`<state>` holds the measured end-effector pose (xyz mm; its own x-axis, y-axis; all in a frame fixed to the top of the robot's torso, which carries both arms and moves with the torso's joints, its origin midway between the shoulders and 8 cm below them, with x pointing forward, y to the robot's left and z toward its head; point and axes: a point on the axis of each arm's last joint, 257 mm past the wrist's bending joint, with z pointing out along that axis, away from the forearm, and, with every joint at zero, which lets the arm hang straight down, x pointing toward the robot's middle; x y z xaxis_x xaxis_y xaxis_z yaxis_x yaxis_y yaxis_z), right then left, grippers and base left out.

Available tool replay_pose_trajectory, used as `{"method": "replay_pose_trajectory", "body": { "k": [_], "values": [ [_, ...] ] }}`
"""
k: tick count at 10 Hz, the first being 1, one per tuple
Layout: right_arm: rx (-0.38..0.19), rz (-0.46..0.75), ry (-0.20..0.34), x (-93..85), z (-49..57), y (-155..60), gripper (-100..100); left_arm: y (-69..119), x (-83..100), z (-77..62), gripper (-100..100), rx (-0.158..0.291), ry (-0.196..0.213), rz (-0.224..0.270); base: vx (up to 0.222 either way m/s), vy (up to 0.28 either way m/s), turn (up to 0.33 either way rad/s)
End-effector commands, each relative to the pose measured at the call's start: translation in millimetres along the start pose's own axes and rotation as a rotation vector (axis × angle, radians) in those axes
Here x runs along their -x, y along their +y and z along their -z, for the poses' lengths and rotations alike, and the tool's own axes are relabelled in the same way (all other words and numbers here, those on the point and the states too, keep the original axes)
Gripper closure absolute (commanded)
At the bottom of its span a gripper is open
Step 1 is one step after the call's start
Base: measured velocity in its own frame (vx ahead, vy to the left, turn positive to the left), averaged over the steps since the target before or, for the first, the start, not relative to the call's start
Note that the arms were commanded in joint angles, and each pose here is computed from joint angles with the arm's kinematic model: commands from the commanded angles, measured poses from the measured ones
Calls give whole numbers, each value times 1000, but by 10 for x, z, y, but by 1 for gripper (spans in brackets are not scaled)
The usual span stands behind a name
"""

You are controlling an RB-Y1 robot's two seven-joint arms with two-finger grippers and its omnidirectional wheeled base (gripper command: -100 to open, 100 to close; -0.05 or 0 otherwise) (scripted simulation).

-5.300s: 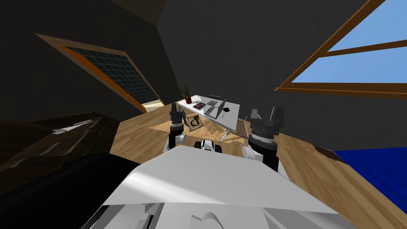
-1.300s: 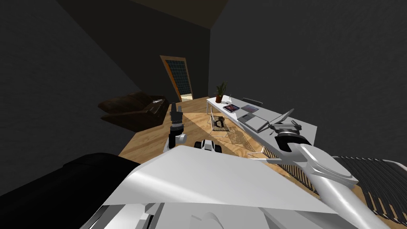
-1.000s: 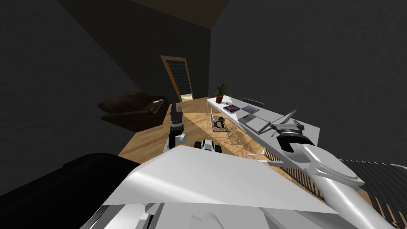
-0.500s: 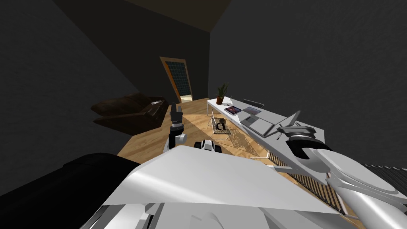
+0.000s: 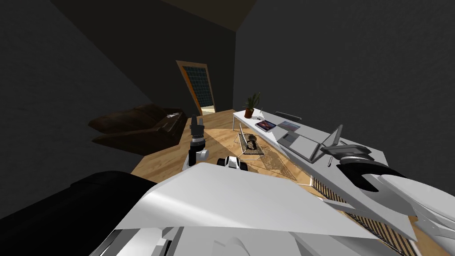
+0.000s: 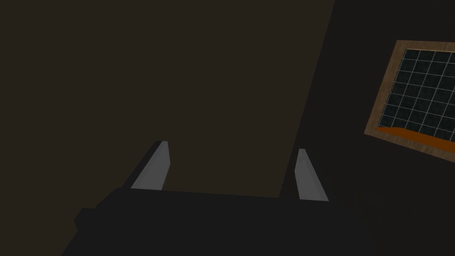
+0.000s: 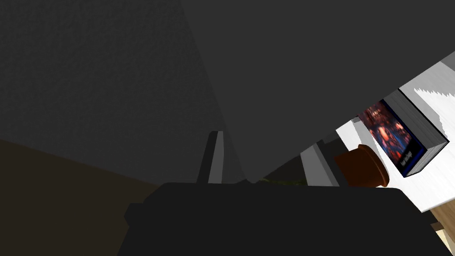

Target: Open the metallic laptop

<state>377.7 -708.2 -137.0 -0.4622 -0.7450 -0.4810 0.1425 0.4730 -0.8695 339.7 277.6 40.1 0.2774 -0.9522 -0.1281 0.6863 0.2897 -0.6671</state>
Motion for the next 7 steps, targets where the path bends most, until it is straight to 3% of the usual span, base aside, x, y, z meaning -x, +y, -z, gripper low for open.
{"method": "replay_pose_trajectory", "body": {
  "k": [1, 2, 3, 5, 6, 7],
  "values": [
    [21, 34, 8, -73, 19, -15, 100, 0, 0, 0, 0, 0, 0, 0, 72, 67, -9],
    [37, 12, 21, -98, -89, 69, 100, 0, 0, 0, 0, 0, 0, 0, -101, 1, 317],
    [50, 10, 30, -130, -123, 159, 100, -1, -1, -2, 0, 0, 0, 0, -160, -37, 366],
    [68, 16, 76, -364, -97, 253, 100, 0, 0, -1, 0, 0, 0, 0, -48, -17, 22],
    [68, 16, 78, -374, -96, 252, 100, 0, 0, -1, 0, 0, 0, 0, 16, 3, -55],
    [82, 0, 80, -334, -189, 326, 100, 0, 0, 0, 0, 0, 0, 0, -96, -6, 243]
  ]
}}
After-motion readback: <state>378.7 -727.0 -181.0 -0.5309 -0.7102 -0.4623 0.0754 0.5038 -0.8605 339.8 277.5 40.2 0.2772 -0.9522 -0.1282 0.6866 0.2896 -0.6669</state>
